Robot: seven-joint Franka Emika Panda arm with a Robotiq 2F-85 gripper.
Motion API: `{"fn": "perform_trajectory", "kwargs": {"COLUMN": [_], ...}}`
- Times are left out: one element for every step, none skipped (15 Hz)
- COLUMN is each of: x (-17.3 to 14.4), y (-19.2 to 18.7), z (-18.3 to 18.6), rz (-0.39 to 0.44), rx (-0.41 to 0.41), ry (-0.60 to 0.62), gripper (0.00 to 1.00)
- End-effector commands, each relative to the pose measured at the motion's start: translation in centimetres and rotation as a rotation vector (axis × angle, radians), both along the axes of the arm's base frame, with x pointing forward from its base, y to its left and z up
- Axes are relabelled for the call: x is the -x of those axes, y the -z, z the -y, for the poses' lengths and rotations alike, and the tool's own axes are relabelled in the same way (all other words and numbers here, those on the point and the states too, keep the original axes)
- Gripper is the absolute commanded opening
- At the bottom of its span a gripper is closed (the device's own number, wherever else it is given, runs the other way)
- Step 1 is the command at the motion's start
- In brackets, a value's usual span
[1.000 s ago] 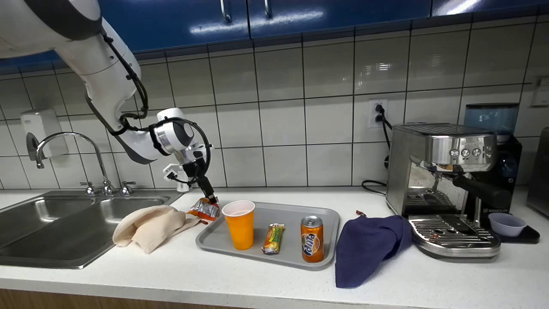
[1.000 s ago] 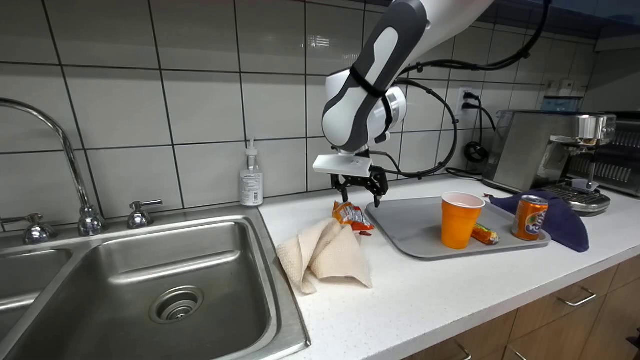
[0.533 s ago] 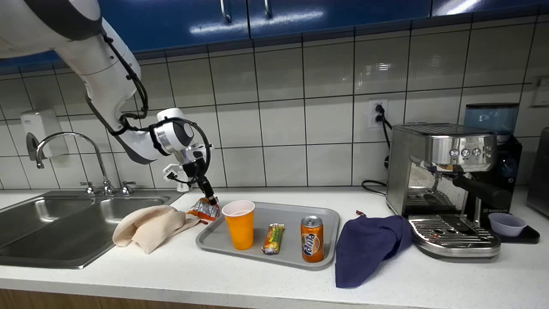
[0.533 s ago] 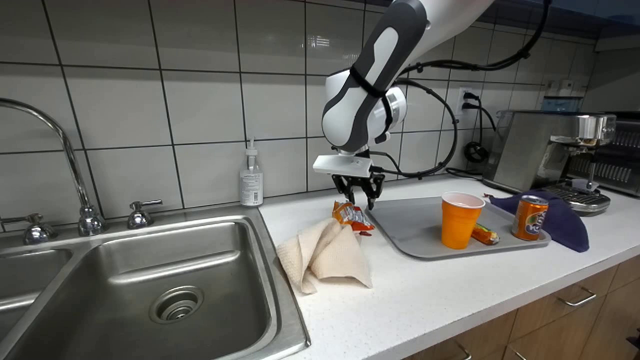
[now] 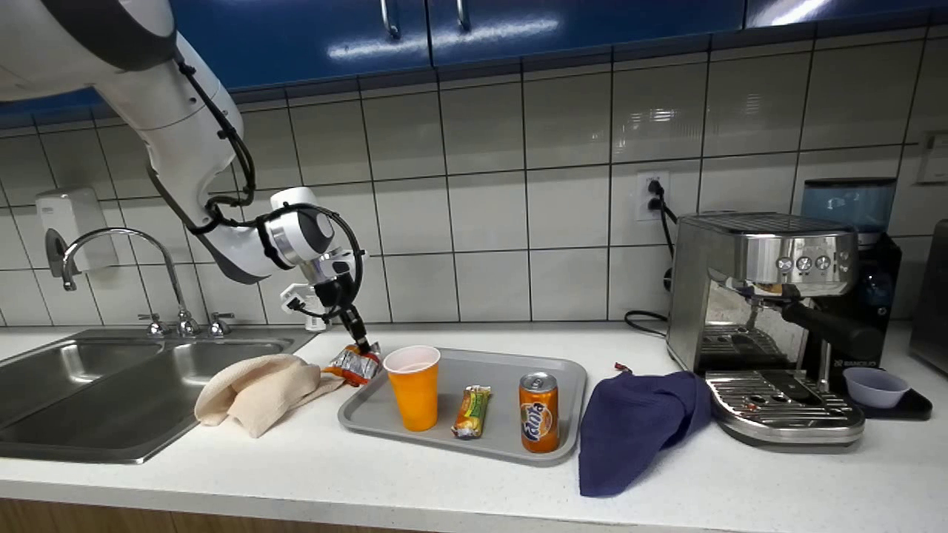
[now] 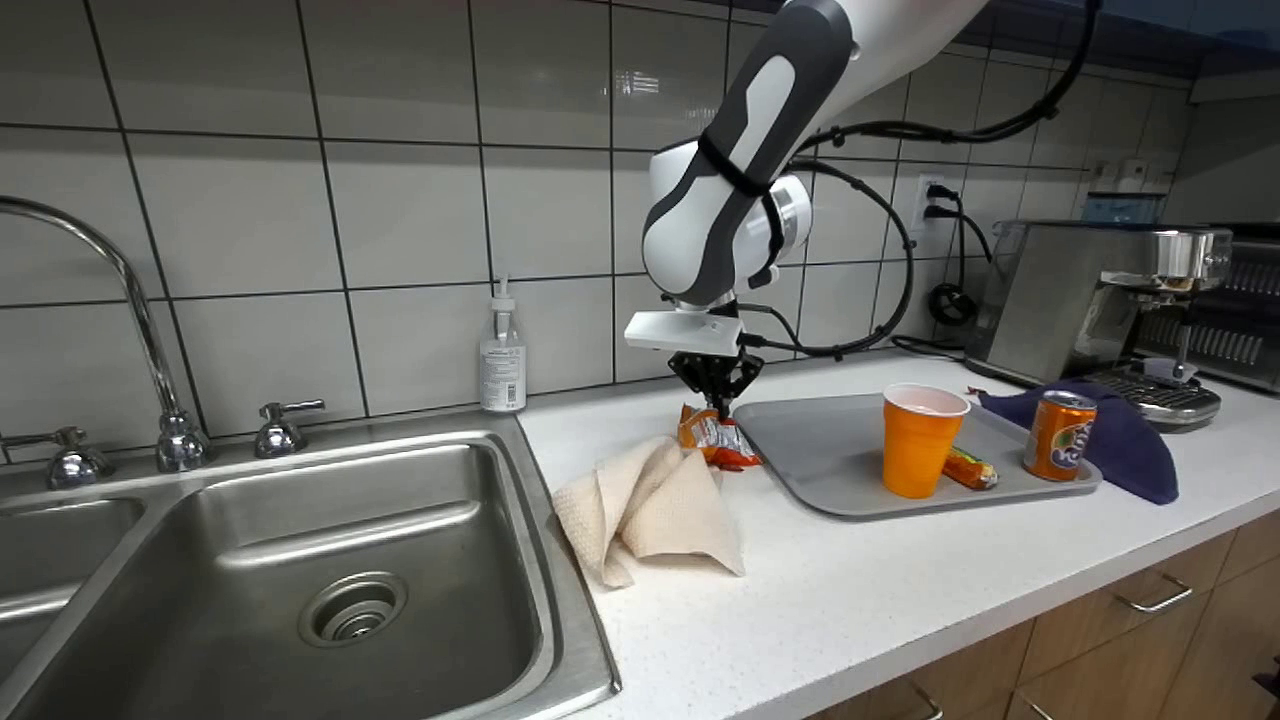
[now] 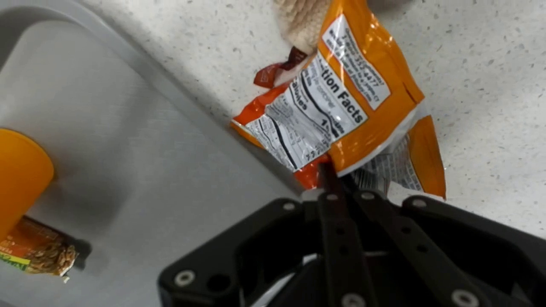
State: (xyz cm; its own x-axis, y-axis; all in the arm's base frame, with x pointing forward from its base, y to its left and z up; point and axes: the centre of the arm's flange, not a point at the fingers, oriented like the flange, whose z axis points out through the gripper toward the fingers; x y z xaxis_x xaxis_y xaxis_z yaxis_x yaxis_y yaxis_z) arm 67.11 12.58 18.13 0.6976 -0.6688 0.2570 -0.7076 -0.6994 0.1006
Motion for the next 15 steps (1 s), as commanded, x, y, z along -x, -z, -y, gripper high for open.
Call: {"fn": "perform_trajectory", "kwargs": {"x": [-0.8, -0.9, -0.9, -0.9, -0.9, -0.8, -0.8, -0.7, -0.7, -0.6, -0.5, -0.4, -0.4, -0.3, -0.2], "y": [0.2, 0.3, 0.3, 0.2, 0.1, -0.1, -0.4, -0.7, -1.0, -1.3, -1.6, -2.0, -2.3, -2.6, -2.9], "z": [-0.5, -0.7, -0.8, -0.9, -1.1, -1.2, -1.3, -1.5, -1.6, -1.7, -1.8, -1.9, -1.9, -2.0, -2.0], "rz": [-0.016, -0.018, -0.018, -0.017, -0.015, -0.011, -0.007, -0.001, 0.004, 0.011, 0.016, 0.022, 0.028, 0.034, 0.038], "rx": [-0.005, -0.005, -0.004, -0.001, 0.0, 0.002, 0.003, 0.004, 0.005, 0.007, 0.007, 0.007, 0.007, 0.008, 0.007], "ry": [0.016, 0.014, 0.013, 0.01, 0.007, 0.005, 0.002, 0.0, -0.002, -0.005, -0.008, -0.009, -0.011, -0.012, -0.012], "gripper": [0.0, 0.0, 0.0, 0.0, 0.0, 0.0, 0.0, 0.0, 0.0, 0.0, 0.0, 0.0, 0.0, 0.0, 0.0]}}
